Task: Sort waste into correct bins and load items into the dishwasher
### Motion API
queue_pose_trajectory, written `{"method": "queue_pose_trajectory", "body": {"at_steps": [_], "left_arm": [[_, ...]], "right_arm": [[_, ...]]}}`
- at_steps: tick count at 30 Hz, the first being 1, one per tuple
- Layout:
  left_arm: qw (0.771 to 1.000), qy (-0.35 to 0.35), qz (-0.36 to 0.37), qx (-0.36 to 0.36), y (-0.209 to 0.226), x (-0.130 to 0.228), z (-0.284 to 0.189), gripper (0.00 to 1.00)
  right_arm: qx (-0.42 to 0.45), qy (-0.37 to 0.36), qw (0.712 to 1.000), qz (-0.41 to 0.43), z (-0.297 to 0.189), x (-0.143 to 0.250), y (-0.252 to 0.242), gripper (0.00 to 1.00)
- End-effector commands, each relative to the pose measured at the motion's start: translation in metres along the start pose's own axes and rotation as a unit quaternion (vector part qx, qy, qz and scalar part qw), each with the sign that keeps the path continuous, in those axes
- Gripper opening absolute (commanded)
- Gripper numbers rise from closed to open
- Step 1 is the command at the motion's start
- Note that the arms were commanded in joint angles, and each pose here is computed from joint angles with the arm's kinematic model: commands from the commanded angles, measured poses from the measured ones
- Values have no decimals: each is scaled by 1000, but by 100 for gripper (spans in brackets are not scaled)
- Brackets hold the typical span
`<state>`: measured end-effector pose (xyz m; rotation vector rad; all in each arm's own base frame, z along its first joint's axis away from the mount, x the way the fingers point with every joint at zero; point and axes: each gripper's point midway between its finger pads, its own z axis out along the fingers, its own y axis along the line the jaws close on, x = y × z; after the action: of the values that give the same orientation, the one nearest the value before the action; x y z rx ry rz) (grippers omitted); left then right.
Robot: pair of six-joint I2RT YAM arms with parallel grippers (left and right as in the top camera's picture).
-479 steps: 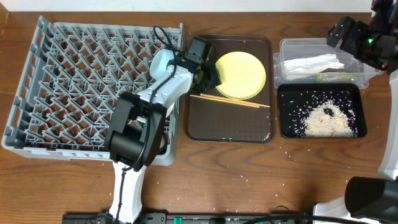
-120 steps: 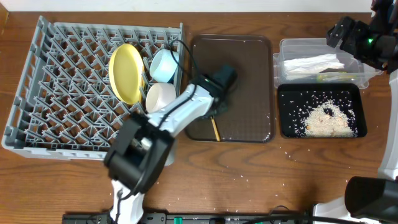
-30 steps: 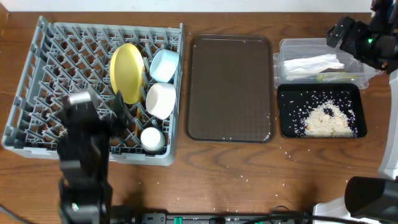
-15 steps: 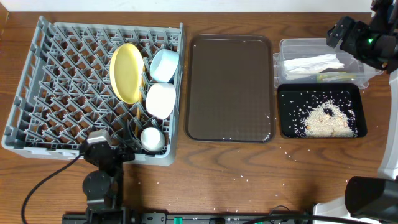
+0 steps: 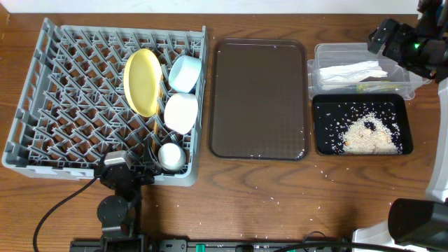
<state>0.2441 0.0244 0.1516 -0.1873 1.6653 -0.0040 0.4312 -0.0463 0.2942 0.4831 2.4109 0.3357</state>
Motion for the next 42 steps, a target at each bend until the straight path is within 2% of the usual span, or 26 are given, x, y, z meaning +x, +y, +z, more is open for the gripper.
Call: {"method": "queue_pose_trajectory", "body": {"at_steps": [1,26,30,36,39,42], "left_arm": [[1000,24,8,-9,4,15,0,92],[1000,28,8,-9,4,17,0,92],[1000,28,8,-9,4,17,0,92],[1000,28,8,-9,4,17,0,92],[1000,28,8,-9,4,17,0,92],[1000,28,8,-9,4,17,0,92]], "right_arm": [[1,-1,1000,2,-1,-1,1,99],[1,-1,1000,2,-1,-1,1,99],[22,14,1000,-15,-1,7,-8,99],[48,-14,998,-34,-8,-2,-12,99],[50,-49,996,-56,-23,-10,3,99],[26,-96,988,-119,-40,-16,31,99]]}}
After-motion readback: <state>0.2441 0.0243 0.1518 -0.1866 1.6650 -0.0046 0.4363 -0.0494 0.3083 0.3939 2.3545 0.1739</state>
